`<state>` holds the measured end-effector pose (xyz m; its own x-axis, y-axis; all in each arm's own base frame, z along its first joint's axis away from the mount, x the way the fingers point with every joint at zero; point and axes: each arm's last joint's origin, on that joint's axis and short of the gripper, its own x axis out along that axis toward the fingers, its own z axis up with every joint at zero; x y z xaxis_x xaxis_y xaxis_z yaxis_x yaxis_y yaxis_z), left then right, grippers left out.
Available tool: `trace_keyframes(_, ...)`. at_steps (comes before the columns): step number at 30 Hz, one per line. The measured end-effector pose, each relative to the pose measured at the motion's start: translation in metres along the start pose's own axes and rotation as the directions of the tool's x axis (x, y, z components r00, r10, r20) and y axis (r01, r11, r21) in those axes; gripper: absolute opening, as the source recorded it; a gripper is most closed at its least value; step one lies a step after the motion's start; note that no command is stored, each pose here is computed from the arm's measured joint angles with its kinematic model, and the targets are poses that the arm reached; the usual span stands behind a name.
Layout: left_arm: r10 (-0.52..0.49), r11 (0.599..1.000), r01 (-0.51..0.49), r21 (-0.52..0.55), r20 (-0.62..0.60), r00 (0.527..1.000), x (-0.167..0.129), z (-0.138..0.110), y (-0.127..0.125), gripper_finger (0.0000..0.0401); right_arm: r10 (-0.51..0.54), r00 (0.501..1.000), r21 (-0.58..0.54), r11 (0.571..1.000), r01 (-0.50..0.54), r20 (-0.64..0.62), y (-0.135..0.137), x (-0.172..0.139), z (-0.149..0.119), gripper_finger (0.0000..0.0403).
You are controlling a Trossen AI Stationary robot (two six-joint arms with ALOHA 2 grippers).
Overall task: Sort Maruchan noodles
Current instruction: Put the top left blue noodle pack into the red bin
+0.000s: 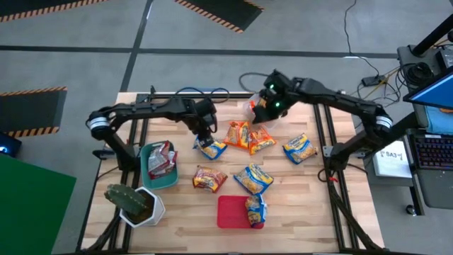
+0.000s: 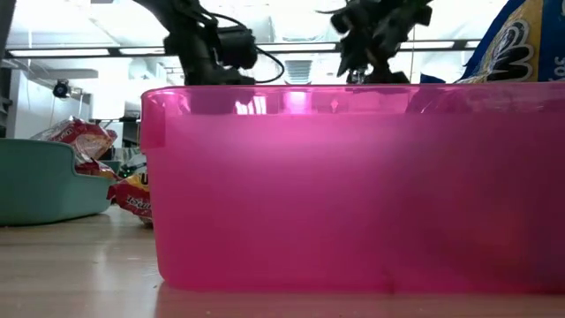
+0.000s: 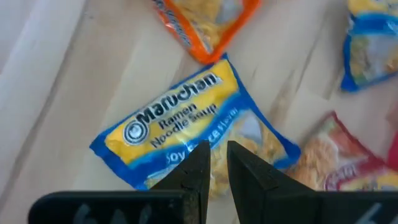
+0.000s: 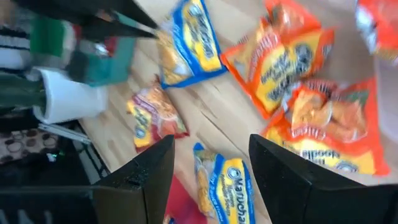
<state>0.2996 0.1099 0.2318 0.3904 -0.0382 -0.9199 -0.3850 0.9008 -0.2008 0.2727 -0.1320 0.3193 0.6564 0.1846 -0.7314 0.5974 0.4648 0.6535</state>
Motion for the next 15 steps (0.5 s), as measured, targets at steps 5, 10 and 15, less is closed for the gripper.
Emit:
trace_keyframes(5, -0.002, 0.994, -0.004, 0.11, 0.055, 0.998, -0.007, -0.016, 0.003, 0.0037, 0.027, 0.999, 0.055, 0.998, -0.029, 0.031, 0.006, 0.033, -0.008, 0.0194)
trace_keyframes(10, 0.004, 0.99, -0.006, 0.14, 0.015, 1.0, 0.002, -0.042, 0.008, 0.0037, 0.082, 0.992, 0.157, 0.983, -0.096, 0.096, 0.011, 0.059, -0.018, 0.0194)
trace_keyframes(15, 0.001, 0.99, -0.007, 0.144, 0.046, 0.999, 0.021, -0.06, 0.013, 0.0037, 0.061, 0.987, 0.275, 0.956, -0.102, 0.151, 0.012, 0.08, -0.035, 0.0194)
